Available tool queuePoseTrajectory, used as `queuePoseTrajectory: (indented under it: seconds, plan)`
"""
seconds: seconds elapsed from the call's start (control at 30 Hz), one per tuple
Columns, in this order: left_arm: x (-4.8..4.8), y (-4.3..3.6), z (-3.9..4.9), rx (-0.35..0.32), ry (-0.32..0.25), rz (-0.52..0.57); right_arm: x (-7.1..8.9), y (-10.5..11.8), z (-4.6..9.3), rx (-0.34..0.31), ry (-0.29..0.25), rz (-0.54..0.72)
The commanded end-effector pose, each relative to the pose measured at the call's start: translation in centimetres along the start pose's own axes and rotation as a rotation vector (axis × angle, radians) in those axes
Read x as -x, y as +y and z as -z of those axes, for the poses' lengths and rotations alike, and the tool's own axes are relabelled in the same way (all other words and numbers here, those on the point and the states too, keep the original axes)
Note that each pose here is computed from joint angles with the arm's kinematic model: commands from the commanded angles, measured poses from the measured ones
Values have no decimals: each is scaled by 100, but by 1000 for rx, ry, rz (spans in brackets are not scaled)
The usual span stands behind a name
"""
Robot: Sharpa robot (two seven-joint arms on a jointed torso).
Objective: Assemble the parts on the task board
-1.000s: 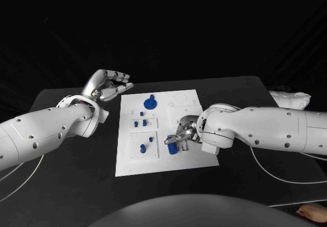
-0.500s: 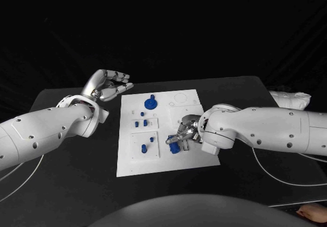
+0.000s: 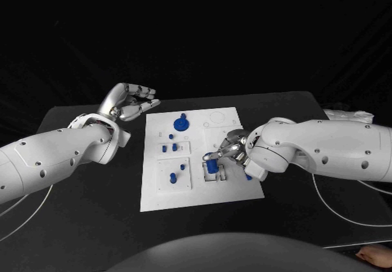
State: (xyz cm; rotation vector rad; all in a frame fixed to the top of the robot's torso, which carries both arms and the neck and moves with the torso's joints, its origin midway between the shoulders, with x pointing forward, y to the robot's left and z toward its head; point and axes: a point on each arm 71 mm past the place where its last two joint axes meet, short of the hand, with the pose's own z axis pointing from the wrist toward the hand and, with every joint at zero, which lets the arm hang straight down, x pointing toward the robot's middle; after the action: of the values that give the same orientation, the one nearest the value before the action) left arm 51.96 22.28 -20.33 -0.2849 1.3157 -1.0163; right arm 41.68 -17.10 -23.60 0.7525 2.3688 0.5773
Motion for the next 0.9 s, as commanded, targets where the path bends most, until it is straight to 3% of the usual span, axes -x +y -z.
queuePoseTrajectory:
  seconds: [0.03,0.33,0.9]
  plan:
    - [-20,-18,-10,-9,13,4,17,2,18,-3,11,-42]
    - [-33,-23,-21,-10,16,5,51,-46,24,-47,56,28]
    - [-27,-15,-21,-8,15,3,35,-101,-28,-81,79,89]
